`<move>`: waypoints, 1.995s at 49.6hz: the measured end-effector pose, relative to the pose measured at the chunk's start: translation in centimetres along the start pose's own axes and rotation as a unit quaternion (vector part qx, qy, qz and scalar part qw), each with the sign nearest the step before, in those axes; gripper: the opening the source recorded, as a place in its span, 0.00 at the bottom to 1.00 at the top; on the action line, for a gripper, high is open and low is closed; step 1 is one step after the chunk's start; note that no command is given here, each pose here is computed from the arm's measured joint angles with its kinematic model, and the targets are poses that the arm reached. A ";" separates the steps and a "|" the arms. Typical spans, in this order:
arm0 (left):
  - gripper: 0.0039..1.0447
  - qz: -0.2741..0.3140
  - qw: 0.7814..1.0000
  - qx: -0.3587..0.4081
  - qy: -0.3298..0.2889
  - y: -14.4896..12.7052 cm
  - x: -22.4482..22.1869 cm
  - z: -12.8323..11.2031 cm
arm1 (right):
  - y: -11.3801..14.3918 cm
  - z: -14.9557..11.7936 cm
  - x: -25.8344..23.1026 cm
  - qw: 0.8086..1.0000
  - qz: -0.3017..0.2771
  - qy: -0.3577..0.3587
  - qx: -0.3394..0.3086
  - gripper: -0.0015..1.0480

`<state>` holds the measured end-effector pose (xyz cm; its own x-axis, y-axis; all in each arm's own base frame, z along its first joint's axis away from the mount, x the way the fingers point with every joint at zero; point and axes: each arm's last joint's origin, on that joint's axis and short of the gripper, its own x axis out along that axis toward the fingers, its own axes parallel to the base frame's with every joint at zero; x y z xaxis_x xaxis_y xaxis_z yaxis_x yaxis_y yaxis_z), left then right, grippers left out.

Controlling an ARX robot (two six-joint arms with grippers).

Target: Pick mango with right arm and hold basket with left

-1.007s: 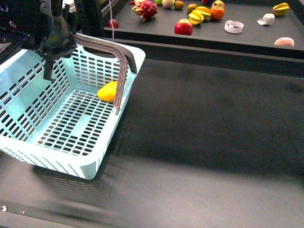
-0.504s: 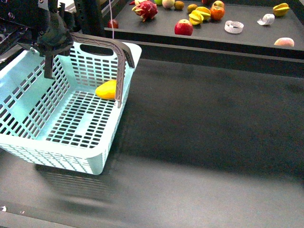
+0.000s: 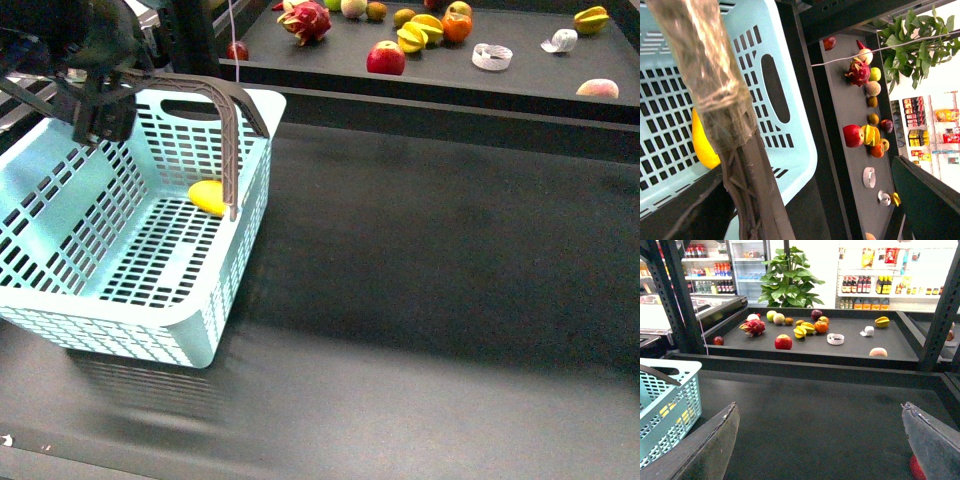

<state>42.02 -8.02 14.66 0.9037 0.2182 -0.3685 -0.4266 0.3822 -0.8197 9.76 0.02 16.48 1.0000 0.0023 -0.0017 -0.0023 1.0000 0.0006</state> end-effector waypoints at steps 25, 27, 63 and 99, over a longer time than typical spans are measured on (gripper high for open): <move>0.95 -0.014 0.980 0.163 -0.110 6.0 -13.9 7.6 | 0.0 0.0 0.0 1.000 0.000 0.000 0.000 0.92; 0.95 -0.011 0.981 0.160 -0.110 7.1 -15.5 8.1 | 0.0 0.0 0.0 1.000 0.000 0.000 0.000 0.92; 0.55 -0.208 0.871 0.438 -0.082 11.9 -21.9 9.2 | 0.0 0.0 0.0 1.000 0.001 0.000 0.000 0.92; 0.04 -0.202 0.827 0.514 -0.108 13.5 -26.0 9.5 | 0.0 0.0 0.0 1.000 -0.001 0.000 0.000 0.92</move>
<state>12.42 0.00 17.32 0.9998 -0.0008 0.0216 0.0010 0.9999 -0.0105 9.76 0.02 16.48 1.0000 0.0008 -0.0017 -0.0008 1.0000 0.0010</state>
